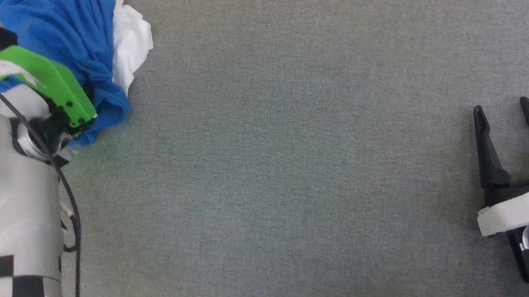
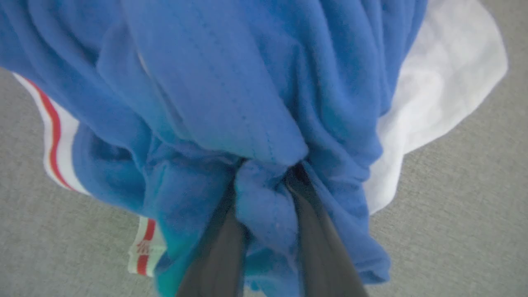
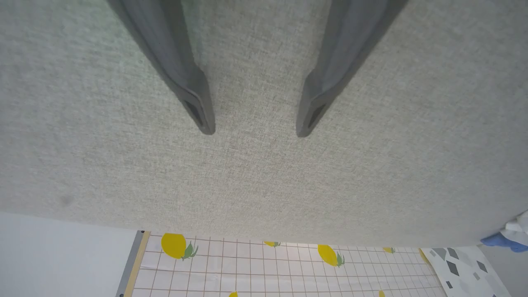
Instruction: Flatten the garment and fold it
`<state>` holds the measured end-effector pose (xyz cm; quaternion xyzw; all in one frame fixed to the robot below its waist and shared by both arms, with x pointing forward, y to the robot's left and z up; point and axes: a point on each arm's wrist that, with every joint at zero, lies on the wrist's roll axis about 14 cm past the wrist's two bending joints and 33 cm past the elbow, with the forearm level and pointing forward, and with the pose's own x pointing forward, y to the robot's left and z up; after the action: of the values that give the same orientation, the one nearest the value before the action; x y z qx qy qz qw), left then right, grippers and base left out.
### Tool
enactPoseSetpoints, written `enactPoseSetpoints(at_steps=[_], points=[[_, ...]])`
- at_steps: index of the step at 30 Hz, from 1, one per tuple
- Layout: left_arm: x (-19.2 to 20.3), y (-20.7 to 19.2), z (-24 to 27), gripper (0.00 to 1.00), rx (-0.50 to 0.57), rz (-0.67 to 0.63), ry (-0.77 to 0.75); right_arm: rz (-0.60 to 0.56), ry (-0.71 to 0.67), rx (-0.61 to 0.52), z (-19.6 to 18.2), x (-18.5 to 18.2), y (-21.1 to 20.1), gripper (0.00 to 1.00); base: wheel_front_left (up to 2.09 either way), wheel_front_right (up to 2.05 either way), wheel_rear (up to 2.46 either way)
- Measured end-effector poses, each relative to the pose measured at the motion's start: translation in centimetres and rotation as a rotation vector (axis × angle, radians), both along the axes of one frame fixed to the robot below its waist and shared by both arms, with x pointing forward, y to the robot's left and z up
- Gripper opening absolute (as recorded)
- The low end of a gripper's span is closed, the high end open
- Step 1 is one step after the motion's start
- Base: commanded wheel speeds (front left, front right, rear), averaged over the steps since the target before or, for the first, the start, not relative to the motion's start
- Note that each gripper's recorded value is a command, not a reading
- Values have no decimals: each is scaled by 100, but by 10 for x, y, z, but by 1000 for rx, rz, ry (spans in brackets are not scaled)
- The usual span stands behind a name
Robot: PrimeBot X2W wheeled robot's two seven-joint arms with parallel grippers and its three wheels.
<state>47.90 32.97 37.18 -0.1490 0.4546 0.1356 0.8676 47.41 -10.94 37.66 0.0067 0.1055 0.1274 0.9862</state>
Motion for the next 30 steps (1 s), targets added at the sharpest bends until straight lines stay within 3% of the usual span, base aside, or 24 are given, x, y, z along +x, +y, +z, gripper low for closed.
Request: enactPoseSetpoints(at_steps=[9,18,25,30], points=[[14,20,58,0,101,61,-330,12,-12,12,11,-6,5,100,0,0,0],[32,57,217,0,301,53,-789,7,-59,64,38,-18,9,100,0,0,0],[33,37,308,0,337,-24,-995,-19,-99,99,59,-30,2,100,0,0,0],[30,8,332,0,311,-105,-1044,-50,-125,110,73,-39,-9,100,0,0,0]])
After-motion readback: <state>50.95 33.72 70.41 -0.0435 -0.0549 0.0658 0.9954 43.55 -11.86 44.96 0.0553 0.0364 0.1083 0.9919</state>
